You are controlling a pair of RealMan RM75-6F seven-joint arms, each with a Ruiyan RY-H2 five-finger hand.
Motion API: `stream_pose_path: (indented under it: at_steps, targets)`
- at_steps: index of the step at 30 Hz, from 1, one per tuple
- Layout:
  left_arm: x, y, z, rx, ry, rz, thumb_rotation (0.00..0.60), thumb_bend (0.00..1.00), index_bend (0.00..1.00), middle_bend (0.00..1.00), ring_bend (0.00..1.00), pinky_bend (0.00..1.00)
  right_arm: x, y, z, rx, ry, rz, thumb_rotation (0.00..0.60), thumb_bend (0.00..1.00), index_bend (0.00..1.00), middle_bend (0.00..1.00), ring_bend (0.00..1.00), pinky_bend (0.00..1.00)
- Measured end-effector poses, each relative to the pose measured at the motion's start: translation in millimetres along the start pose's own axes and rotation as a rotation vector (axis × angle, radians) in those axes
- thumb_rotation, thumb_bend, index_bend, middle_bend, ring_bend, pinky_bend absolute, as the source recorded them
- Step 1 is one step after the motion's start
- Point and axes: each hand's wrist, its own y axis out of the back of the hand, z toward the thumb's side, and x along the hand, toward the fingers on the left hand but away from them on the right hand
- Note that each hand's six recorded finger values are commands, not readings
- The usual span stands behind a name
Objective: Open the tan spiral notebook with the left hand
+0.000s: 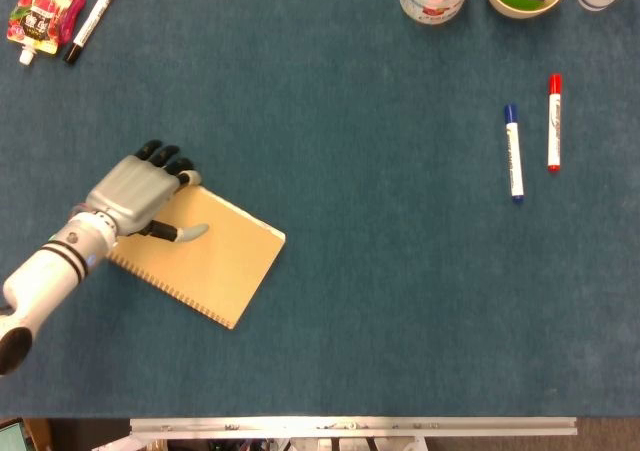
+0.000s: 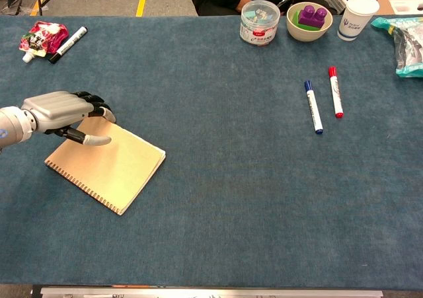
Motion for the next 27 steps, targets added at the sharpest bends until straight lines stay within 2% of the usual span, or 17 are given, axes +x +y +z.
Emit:
stream_pose_path:
  at_steps: [5,13,15,17,18,20,22,25,27]
  targets:
    - [-16,-4,-17,0.026,0.040,-0.009,0.000,0.18,0.26,0.27,0.03,0.00,0,0,1,-0.001,0.004,0.001,0.600,0.23,0.24,0.25,0.15,0.27]
    - [-53,-14,-42,0.039,0.114,-0.045,0.000,0.18,0.27,0.28,0.03,0.00,-1,0,4,-0.004,0.012,-0.001,0.600,0.23,0.24,0.25,0.15,0.27]
    - [-60,-12,-44,0.029,0.129,-0.028,0.000,0.18,0.24,0.25,0.03,0.00,-2,0,4,-0.004,0.012,0.001,0.600,0.23,0.24,0.25,0.15,0.27]
    - [-66,-9,-45,0.019,0.140,0.000,0.013,0.18,0.16,0.22,0.03,0.00,-3,-1,4,-0.004,0.014,0.003,0.600,0.23,0.24,0.25,0.15,0.27]
    - [-71,-7,-45,0.012,0.145,0.023,0.053,0.18,0.12,0.20,0.03,0.00,-3,-1,5,-0.005,0.015,0.004,0.600,0.23,0.24,0.25,0.15,0.27]
    - [-78,-2,-43,0.003,0.142,0.062,0.229,0.18,0.04,0.14,0.02,0.00,-3,-1,6,-0.006,0.019,0.004,0.600,0.23,0.24,0.25,0.15,0.27]
    - [-85,0,-38,0.001,0.121,0.091,0.334,0.18,0.00,0.09,0.01,0.00,-4,-2,6,-0.007,0.020,0.003,0.600,0.23,0.24,0.25,0.15,0.27]
    - [-96,-1,-28,0.006,0.077,0.120,0.444,0.18,0.00,0.01,0.00,0.00,-4,-2,7,-0.007,0.023,0.006,0.600,0.23,0.24,0.25,0.15,0.27]
    - [-102,-3,-21,0.007,0.044,0.139,0.527,0.18,0.00,0.00,0.00,0.00,-5,-3,8,-0.009,0.027,0.007,0.600,0.23,0.24,0.25,0.15,0.26]
